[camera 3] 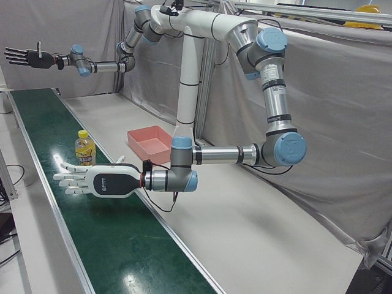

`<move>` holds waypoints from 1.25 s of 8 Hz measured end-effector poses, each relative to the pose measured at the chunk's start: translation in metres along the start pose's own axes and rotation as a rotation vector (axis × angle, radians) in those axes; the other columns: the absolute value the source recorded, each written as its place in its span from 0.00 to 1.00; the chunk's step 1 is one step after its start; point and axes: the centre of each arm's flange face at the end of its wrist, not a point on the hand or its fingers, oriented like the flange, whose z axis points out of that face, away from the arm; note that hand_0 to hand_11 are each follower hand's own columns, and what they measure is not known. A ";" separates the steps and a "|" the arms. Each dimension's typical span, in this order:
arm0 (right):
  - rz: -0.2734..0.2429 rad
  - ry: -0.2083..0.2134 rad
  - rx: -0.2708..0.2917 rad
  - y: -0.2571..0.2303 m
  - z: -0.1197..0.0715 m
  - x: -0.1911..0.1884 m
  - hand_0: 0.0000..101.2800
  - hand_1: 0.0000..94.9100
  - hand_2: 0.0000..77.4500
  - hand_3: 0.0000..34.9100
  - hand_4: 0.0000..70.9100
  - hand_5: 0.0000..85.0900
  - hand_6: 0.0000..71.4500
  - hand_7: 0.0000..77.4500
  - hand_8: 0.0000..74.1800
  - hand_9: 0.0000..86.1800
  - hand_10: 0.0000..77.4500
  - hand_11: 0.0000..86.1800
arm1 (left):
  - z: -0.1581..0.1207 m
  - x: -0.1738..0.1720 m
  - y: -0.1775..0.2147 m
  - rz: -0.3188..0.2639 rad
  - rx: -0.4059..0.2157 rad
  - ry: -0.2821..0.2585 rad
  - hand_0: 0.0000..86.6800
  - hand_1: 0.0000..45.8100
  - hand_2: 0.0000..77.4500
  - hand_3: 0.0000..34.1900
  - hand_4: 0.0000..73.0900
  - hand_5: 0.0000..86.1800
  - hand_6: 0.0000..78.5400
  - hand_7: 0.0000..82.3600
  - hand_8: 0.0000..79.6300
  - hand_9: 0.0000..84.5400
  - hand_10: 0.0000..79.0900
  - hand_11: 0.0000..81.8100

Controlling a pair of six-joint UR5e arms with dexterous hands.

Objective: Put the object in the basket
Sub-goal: 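Reach the left hand toward the yellow-capped juice bottle on the conveyor, then close the left hand fingers around the juice bottle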

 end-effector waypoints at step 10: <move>0.000 -0.001 -0.002 0.001 0.000 -0.001 0.00 0.00 0.00 0.00 0.00 0.00 0.00 0.01 0.00 0.00 0.00 0.00 | 0.071 -0.054 0.057 -0.123 -0.016 0.024 0.60 0.63 0.32 0.06 0.20 0.51 0.06 0.05 0.23 0.26 0.19 0.29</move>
